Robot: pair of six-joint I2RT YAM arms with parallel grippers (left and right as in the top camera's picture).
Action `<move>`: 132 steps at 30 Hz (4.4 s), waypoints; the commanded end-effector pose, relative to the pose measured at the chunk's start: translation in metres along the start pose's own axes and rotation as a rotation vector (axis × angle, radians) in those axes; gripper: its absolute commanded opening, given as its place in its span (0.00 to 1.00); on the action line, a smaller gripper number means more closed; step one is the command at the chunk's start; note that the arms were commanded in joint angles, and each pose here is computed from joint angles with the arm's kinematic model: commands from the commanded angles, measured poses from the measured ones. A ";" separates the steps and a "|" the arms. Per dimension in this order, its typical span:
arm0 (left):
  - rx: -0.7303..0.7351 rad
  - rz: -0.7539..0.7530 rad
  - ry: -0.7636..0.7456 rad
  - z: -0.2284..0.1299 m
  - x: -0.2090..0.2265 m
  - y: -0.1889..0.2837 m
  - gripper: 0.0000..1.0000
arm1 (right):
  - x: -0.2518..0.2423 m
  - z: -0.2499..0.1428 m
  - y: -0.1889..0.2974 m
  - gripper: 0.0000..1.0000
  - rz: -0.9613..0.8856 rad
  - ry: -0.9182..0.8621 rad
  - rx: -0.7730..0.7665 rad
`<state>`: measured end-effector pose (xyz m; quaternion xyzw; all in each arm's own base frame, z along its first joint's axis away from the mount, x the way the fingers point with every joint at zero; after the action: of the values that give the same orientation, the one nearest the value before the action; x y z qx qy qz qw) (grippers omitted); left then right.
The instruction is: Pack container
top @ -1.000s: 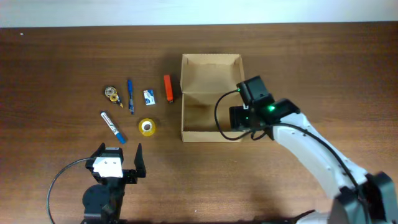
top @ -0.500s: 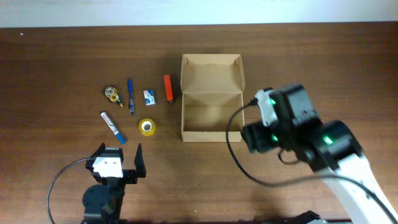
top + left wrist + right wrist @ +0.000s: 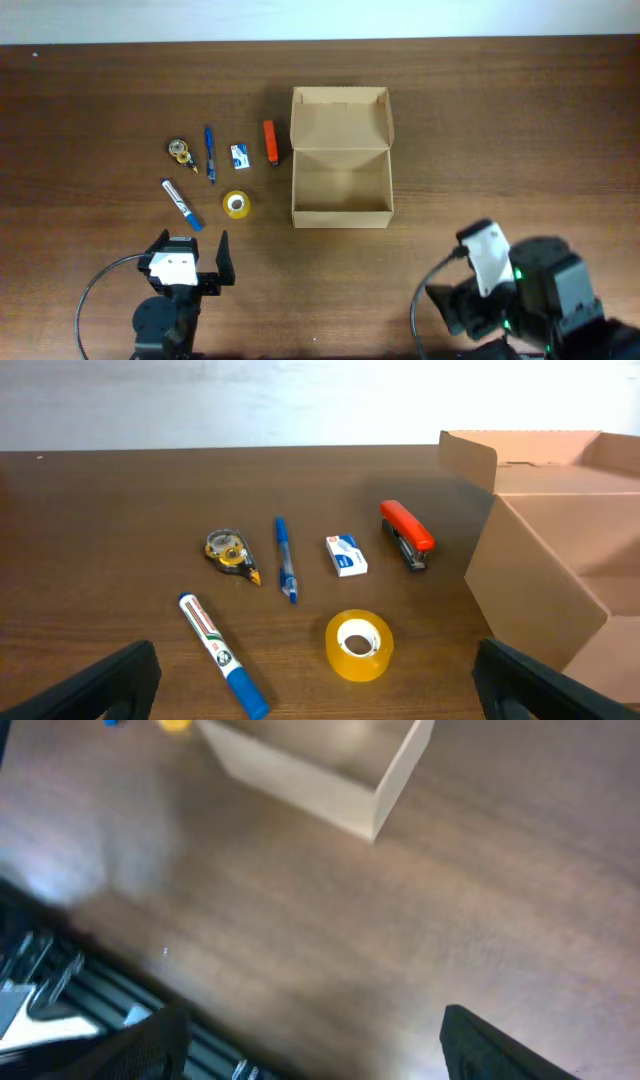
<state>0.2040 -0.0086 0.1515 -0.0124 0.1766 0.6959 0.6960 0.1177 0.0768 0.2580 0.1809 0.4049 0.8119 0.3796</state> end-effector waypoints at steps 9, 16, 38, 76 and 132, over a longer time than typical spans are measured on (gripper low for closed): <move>-0.006 -0.013 -0.012 0.001 -0.002 0.000 1.00 | 0.012 -0.010 0.015 0.99 0.025 0.028 -0.108; -0.006 -0.013 -0.012 0.001 -0.002 0.000 1.00 | 0.012 -0.010 0.015 0.99 0.024 0.028 -0.109; -0.006 -0.013 -0.012 0.001 -0.002 0.000 1.00 | 0.012 -0.010 0.015 0.99 0.025 0.028 -0.109; -0.017 -0.071 -0.012 0.004 -0.010 0.001 1.00 | 0.012 -0.010 0.015 0.99 0.024 0.028 -0.109; 0.572 0.031 0.020 0.037 -0.068 -0.239 0.99 | 0.012 -0.010 0.015 0.99 0.024 0.028 -0.109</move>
<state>0.4389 -0.0647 0.1516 0.1809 0.3821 0.6132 0.6673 0.0975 0.0743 0.2624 0.1570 0.3658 0.8363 0.3770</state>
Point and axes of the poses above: each gripper's point midway between its finger pads, its own y axis back along the fingers, its own x axis along the line the jaws close on, z = x × y, the point moved 3 cm from there along y, back along the fingers, and after that the axes turned 15 degrees about y, right-handed, at the moved point
